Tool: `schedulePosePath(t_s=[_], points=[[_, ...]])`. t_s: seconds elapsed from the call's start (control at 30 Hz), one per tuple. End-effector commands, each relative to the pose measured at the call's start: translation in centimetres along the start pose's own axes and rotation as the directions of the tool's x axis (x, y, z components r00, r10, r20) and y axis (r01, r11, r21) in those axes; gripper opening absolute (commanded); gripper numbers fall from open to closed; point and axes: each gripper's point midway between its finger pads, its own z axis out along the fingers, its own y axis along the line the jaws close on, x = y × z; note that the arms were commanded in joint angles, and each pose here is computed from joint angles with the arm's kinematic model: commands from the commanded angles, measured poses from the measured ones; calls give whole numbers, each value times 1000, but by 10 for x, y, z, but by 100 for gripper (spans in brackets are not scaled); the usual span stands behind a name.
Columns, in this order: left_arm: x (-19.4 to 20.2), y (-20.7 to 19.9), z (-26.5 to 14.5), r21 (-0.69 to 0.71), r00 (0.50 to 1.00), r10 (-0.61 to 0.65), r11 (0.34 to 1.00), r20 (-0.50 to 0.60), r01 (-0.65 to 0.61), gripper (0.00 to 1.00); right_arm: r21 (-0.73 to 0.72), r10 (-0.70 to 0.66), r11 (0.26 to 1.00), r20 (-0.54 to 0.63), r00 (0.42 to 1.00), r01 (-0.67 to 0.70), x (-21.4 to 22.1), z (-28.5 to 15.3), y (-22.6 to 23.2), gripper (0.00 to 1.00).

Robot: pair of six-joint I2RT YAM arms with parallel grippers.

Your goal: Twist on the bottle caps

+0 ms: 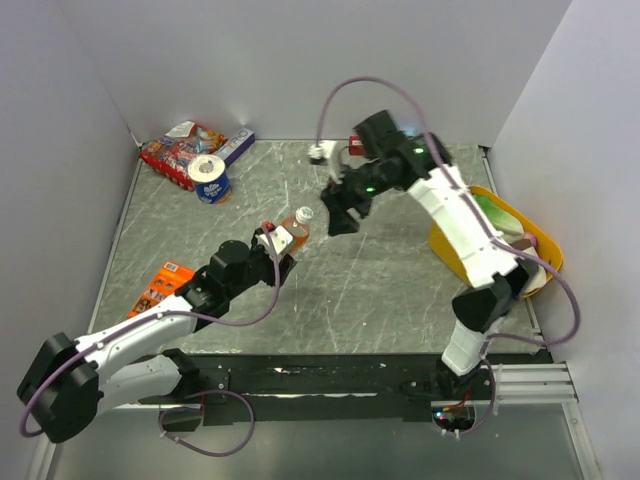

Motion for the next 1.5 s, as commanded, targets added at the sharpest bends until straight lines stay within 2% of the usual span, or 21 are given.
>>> schedulePosePath(t_s=[0.0, 0.07, 0.13, 0.17, 0.2, 0.23, 0.27, 0.3, 0.47, 0.6, 0.8, 0.93, 1.13, 1.2, 1.27, 1.3, 1.37, 1.4, 1.43, 1.47], points=[[-4, -51, -20, 306, 998, 21, 951, 57, -37, 1, 41, -287, 958, 91, 954, 285, -4, -49, 11, 71], [-2, -63, -28, 385, 994, 87, 916, 70, -107, 1, 38, -442, 895, 199, 875, 444, -22, -60, 31, 69], [1, -75, -33, 459, 991, 110, 879, 70, -130, 1, 72, -610, 786, 249, 752, 614, -30, -67, 50, 70], [2, -77, -35, 479, 988, 139, 865, 61, -151, 1, 74, -654, 747, 256, 711, 661, -30, -61, 54, 70], [4, -77, -34, 488, 988, 147, 859, 52, -153, 1, 87, -739, 658, 268, 618, 748, -32, -62, 69, 71], [1, -79, -35, 503, 986, 154, 849, 57, -162, 1, 82, -774, 611, 272, 573, 787, -30, -60, 76, 72], [-1, -79, -34, 506, 981, 180, 841, 75, -193, 1, 45, -788, 586, 266, 556, 809, -20, -54, 83, 72], [5, -80, -36, 514, 981, 186, 837, 51, -185, 1, 33, -834, 506, 275, 479, 862, -17, -51, 94, 73], [-1, -78, -34, 517, 975, 214, 828, 66, -217, 1, -50, -890, 349, 296, 348, 936, 8, -41, 120, 73], [-5, -80, -34, 525, 974, 213, 822, 80, -222, 1, -57, -912, 292, 285, 296, 955, 17, -33, 124, 73], [-7, -80, -33, 530, 970, 227, 813, 90, -240, 1, -66, -901, 318, 291, 323, 946, 8, -27, 121, 69], [-8, -80, -33, 530, 966, 239, 809, 99, -255, 1, -70, -898, 326, 288, 332, 943, 4, -26, 119, 58], [-8, -79, -34, 531, 958, 265, 799, 109, -282, 1, -72, -904, 315, 281, 322, 946, 1, -22, 115, 50], [-7, -78, -33, 526, 955, 276, 799, 111, -292, 1, -80, -902, 325, 275, 334, 943, 0, -21, 113, 40], [-7, -76, -33, 518, 955, 277, 804, 110, -292, 1, -112, -885, 367, 264, 384, 923, 2, -16, 110, 33], [-10, -75, -31, 505, 958, 265, 814, 114, -285, 1, -122, -876, 390, 257, 408, 913, 1, -15, 109, 26], [-12, -62, -25, 429, 967, 241, 867, 84, -254, 1, -148, -820, 502, 232, 523, 852, -3, -10, 104, 19], [-31, -54, -18, 359, 976, 177, 909, 126, -212, 1, -119, -795, 553, 219, 566, 824, -14, -9, 98, 16], [-37, -29, -11, 208, 982, 153, 963, 107, -173, 1, -146, -688, 687, 184, 702, 712, -14, 0, 91, 15], [-47, -15, -8, 119, 985, 121, 984, 124, -136, 1, -136, -622, 754, 164, 765, 642, -18, 4, 86, 12]])
